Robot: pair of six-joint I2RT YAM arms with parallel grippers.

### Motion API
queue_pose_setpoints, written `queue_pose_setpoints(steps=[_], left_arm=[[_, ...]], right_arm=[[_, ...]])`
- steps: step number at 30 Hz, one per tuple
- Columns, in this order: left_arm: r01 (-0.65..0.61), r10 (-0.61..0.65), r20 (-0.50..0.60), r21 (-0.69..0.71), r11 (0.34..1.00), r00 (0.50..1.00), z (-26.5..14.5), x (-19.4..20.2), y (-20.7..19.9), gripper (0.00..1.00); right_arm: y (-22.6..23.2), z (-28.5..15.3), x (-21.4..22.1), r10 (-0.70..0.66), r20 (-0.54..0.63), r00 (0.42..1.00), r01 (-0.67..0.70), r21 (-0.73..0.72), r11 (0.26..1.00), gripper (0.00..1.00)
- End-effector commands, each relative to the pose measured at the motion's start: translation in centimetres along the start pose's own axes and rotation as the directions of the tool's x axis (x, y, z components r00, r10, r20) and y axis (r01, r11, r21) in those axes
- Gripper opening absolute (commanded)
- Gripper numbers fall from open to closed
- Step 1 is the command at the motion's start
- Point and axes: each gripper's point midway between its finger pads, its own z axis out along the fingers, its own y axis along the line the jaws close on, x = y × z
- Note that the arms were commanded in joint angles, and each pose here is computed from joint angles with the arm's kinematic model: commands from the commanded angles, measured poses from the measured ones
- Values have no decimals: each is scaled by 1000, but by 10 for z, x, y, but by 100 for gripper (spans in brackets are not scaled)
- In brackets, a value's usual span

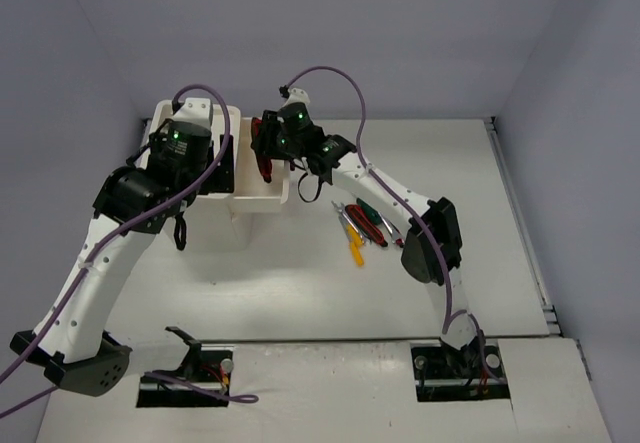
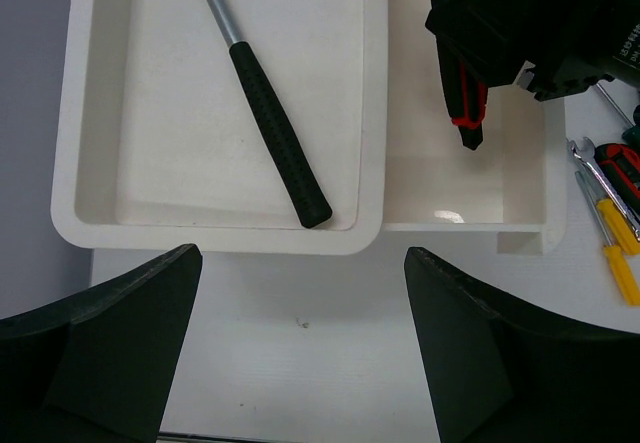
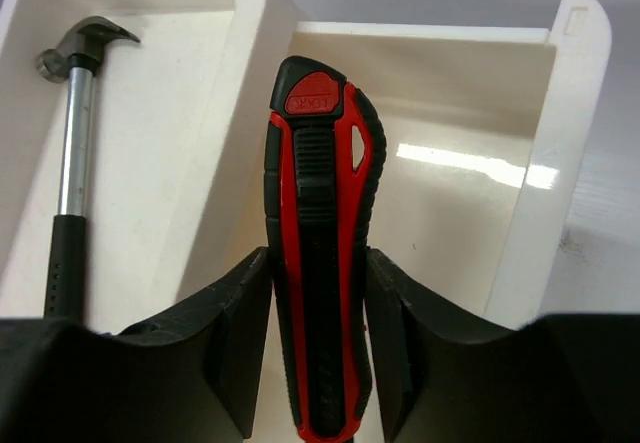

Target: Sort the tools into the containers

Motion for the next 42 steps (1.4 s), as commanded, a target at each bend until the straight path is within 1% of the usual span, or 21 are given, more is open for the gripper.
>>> queue_pose_setpoints(steps=[1,5,7,11,12,13,16,17,20,23,27,31,34,38,42], left_arm=[[63,-65,76,26,998,995,-12,-22,1,80],[63,-65,82,27,998,995,-12,-24,0,80],[55,-56,77,19,998,995,-9,-23,1,80],[37,-38,61,22,999,997,-2,-23,-4,80],[37,-38,61,22,999,997,-2,-24,-5,80],[36,-38,62,23,999,997,-1,-25,-5,80],[29,-30,66,20,999,997,0,-28,-6,80],[26,-27,65,18,999,998,1,-28,-6,80],[17,-19,65,20,1000,998,3,-31,-8,80],[9,-10,64,22,1000,998,4,-33,-9,80],[2,-3,53,27,1000,999,7,-31,-11,80],[-6,4,38,35,999,999,10,-26,-14,80],[-7,5,33,46,999,999,10,-25,-16,80],[-9,7,35,47,999,999,9,-25,-16,80],[-17,16,31,45,999,999,10,-25,-16,80]], right_arm=[[40,-43,-82,13,221,975,8,-90,996,50],[34,-70,-103,-73,264,962,94,-68,993,67],[23,-83,-111,-99,269,958,118,-55,992,72],[-15,-113,-125,-129,255,958,144,-41,989,73],[-29,-110,-113,-152,223,963,159,-13,987,72],[-54,-124,-111,-188,209,960,185,32,982,71],[-125,-137,-73,-285,65,956,270,179,946,69],[-135,-143,-68,-304,39,952,290,199,936,68],[-183,-152,-16,-360,-146,921,387,270,882,66],[-207,-152,28,-356,-280,892,426,254,868,66],[-235,-153,79,-311,-406,860,432,253,865,66],[-261,-153,108,-283,-486,827,455,282,845,63],[-269,-147,126,-256,-529,809,445,267,855,60],[-279,-142,142,-234,-569,788,446,268,854,58],[-297,-140,150,-211,-598,773,460,298,837,57]])
